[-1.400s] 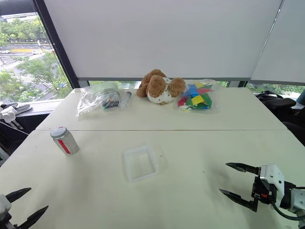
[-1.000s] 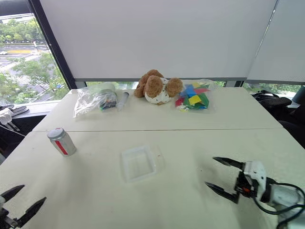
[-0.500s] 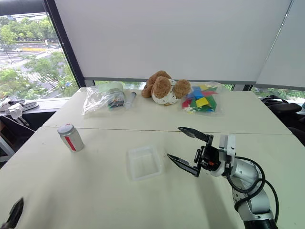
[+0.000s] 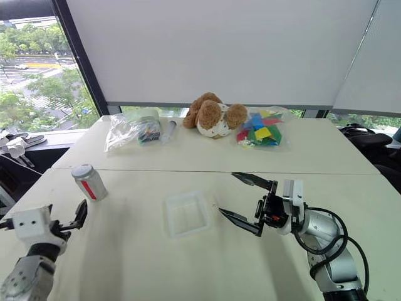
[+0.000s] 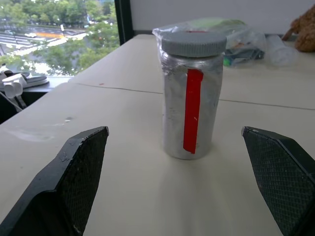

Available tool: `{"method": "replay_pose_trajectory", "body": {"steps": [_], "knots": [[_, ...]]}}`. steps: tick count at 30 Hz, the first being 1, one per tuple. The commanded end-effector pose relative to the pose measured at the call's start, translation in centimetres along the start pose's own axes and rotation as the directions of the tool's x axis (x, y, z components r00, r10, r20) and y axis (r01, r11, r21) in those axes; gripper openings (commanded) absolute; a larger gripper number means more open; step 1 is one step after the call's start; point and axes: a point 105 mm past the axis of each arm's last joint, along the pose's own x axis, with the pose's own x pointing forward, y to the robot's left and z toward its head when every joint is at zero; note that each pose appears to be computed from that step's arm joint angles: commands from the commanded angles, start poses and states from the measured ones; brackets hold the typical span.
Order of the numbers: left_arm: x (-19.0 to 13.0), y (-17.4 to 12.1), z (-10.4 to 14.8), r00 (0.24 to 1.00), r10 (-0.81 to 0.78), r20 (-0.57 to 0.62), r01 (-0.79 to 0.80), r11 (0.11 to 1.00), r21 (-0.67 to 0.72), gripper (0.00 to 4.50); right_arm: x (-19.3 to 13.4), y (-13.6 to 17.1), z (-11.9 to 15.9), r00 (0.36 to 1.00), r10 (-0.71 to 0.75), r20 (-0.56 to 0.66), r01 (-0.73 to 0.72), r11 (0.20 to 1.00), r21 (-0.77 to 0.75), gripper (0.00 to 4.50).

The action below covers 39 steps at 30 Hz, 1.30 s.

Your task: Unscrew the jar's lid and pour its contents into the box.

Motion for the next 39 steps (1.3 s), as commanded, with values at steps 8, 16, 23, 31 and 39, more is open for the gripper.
{"method": "replay_pose_trajectory", "body": {"steps": [8,16,23,31,39], "knots": [[4.0,-0.6,0.9,0.997,-0.077,0.031,0.075,0.995,0.058,4.48,-1.3,0.6,-0.2,1.0,-0.022,-0.008,0.022,0.999,-0.033,4.5],[6.6,-1.1,0.8,0.997,-0.048,0.06,0.047,0.999,0.021,4.48,-1.5,1.2,-0.5,0.999,-0.039,-0.005,0.039,0.998,-0.04,4.5],[9.1,-1.8,0.6,0.996,-0.067,0.063,0.066,0.998,0.018,4.48,-1.6,1.2,-0.5,0.999,-0.045,-0.008,0.045,0.998,-0.043,4.5],[10.0,-1.7,0.5,0.994,-0.081,0.071,0.078,0.996,0.042,2.23,-1.5,0.9,-0.5,0.998,-0.061,-0.01,0.061,0.997,-0.044,4.5],[7.0,-5.5,7.2,0.818,-0.497,0.289,0.527,0.85,-0.03,2.17,-1.5,0.6,0.1,0.997,-0.071,-0.026,0.07,0.997,-0.028,4.5]]}}
